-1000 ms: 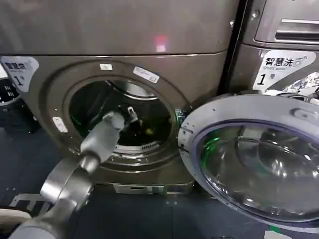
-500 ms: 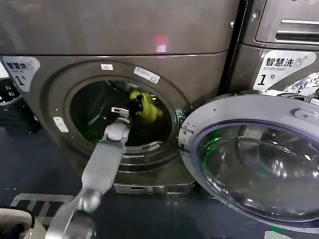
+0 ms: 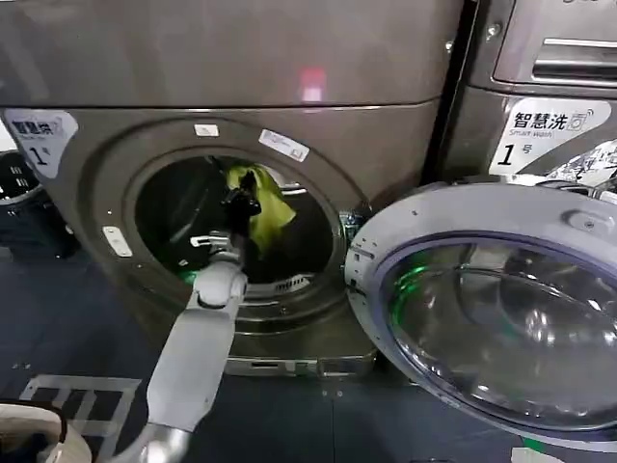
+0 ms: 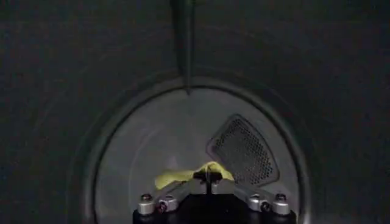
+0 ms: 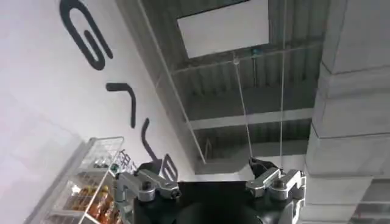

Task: Grasp the clothes from the dryer.

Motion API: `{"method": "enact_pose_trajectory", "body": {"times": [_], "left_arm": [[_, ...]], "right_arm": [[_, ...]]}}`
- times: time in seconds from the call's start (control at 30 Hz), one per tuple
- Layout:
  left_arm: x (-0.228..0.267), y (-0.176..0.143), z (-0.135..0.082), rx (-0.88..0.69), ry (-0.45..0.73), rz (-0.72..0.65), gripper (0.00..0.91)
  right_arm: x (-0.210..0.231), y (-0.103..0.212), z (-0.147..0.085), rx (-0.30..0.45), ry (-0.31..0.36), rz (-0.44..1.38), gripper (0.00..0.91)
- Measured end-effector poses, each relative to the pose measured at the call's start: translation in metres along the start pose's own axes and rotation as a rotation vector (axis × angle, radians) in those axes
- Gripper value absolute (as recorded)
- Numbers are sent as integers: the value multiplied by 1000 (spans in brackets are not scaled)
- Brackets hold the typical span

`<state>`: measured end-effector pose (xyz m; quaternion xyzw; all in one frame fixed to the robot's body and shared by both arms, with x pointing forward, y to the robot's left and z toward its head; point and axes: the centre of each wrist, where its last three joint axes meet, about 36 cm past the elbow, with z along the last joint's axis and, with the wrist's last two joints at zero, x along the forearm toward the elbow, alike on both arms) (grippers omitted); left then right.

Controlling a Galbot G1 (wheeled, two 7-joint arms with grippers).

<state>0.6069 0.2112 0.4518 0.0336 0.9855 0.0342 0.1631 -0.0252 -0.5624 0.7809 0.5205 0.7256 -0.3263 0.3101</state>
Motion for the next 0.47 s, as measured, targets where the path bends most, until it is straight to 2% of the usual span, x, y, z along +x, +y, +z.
{"method": "enact_pose_trajectory", "body": {"times": [0.47], "left_arm": [[15,3,-2,-7,50,-6,0]], "right_arm": [[-3,-7,-8,22,0,6,907]]}}
